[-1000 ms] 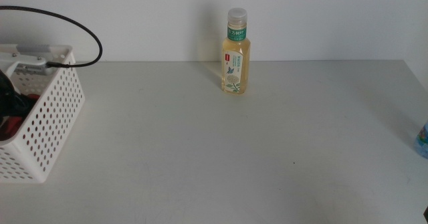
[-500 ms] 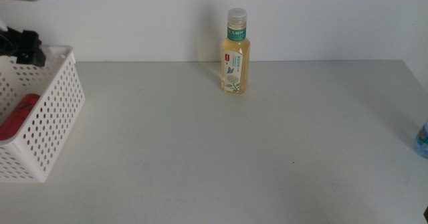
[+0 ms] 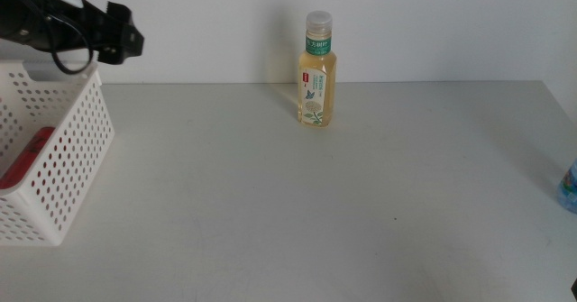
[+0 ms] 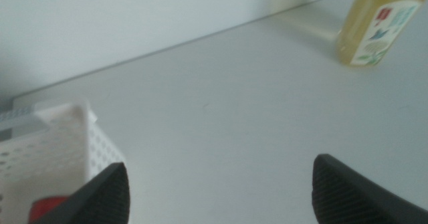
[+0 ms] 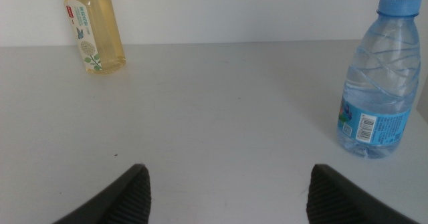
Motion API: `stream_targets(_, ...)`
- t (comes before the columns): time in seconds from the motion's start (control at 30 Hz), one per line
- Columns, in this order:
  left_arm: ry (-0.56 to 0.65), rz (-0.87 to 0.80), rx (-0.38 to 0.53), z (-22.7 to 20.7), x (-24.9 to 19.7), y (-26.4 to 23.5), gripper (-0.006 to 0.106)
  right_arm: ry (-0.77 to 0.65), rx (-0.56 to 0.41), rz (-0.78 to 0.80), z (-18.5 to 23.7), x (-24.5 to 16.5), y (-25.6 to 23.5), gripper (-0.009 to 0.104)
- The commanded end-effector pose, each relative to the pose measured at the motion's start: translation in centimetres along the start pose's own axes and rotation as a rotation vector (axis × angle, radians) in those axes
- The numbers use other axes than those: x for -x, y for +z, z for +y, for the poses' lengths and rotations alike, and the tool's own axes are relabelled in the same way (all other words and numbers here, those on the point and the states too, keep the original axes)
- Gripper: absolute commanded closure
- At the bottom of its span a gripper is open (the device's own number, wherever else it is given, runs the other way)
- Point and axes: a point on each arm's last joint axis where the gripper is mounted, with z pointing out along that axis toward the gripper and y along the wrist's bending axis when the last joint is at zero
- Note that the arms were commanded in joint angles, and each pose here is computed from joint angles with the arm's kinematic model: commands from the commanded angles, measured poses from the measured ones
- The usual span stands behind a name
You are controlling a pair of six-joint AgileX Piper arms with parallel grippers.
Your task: Use arms to grab the bottles and put them into the dustbin to the left of the table.
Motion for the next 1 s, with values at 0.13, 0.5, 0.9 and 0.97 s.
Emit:
stream_targets(0.13, -0.008, -0.409, -0.108, -5.9, -1.7, -4.2, 0.007, -0.016, -0.007, -0.109, 0.0, 1.1, -0.3, 0.036)
stream_targets(0.5, 0.004, -0.462, -0.258, -9.6, -10.0, -2.9, 0.007, -0.016, -0.007, -0.109, 0.0, 1.1, -0.3, 0.036)
stream_targets(0.9, -0.016, -0.452, -0.259, -9.6, -11.5, -2.2, 0.007, -0.016, -0.007, -0.109, 0.0, 1.1, -0.3, 0.036)
stream_targets(0.97, -0.017, -0.471, -0.260, -9.6, -11.4, -2.2, 0.007, -0.016, -0.007, -0.109, 0.0, 1.1, -0.3, 0.036)
